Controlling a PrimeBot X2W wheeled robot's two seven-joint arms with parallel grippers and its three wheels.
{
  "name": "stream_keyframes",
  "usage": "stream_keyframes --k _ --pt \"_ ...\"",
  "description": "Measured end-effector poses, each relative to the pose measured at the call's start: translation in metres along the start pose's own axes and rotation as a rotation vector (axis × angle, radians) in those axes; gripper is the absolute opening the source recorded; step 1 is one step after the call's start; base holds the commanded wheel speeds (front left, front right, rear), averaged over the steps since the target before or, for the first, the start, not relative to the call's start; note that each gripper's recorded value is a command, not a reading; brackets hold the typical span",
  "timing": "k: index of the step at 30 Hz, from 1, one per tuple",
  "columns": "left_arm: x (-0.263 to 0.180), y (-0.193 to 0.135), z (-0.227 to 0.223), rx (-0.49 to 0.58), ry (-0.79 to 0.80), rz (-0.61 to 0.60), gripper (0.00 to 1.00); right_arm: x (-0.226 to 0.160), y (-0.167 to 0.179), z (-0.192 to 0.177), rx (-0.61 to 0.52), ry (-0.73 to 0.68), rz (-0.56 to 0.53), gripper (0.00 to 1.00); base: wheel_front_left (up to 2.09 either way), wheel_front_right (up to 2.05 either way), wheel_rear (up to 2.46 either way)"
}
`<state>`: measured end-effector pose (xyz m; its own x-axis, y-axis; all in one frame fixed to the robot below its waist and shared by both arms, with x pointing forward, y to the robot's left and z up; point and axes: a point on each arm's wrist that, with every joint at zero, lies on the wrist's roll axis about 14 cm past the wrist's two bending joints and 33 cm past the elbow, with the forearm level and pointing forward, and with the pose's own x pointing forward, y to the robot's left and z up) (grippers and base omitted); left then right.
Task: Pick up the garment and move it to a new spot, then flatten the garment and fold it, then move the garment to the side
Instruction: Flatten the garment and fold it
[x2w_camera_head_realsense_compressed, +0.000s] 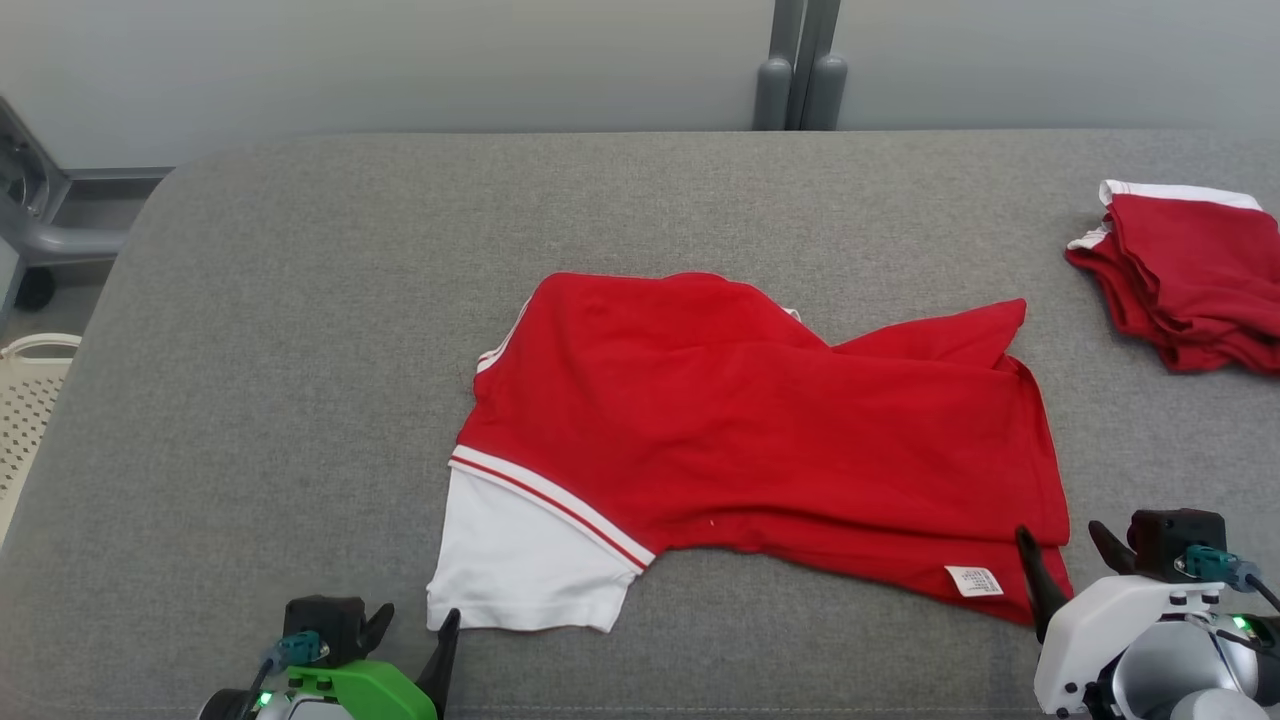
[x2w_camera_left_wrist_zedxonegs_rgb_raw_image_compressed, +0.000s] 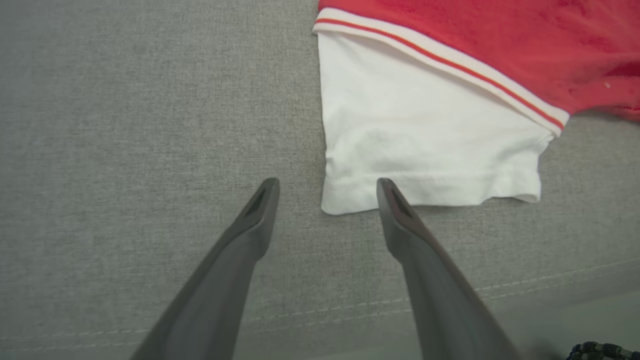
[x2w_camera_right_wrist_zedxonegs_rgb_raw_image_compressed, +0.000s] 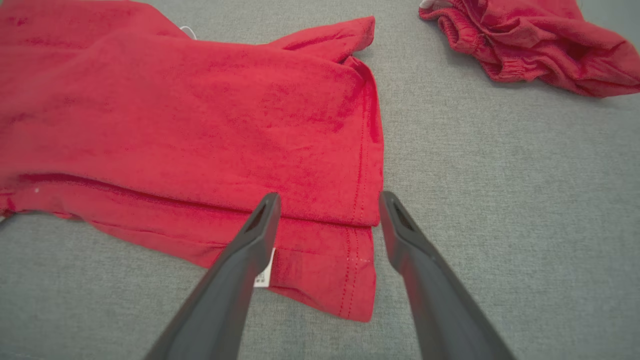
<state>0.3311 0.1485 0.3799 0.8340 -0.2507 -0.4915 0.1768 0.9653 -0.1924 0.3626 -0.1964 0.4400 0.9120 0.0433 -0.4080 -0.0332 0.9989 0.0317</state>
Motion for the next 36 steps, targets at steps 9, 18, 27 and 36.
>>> stream_keyframes --k 9,18,27,36 --pt "0.014 -0.006 -0.012 0.002 0.060 -0.026 1.00 0.001 -0.009 -0.018 0.007 0.052 -0.029 1.00 0.00 0.00 0.00" --pt "0.025 -0.007 -0.016 0.003 0.086 -0.035 0.00 0.012 -0.021 -0.039 0.033 0.137 -0.067 1.00 0.00 0.00 0.00" --pt "0.028 -0.006 -0.018 -0.006 0.094 -0.032 0.00 0.017 -0.018 -0.059 0.061 0.221 -0.061 1.00 0.00 0.00 0.00" --pt "0.033 -0.006 -0.019 -0.005 0.099 -0.037 0.00 0.020 -0.020 -0.067 0.077 0.242 -0.071 0.26 0.00 0.00 0.00"
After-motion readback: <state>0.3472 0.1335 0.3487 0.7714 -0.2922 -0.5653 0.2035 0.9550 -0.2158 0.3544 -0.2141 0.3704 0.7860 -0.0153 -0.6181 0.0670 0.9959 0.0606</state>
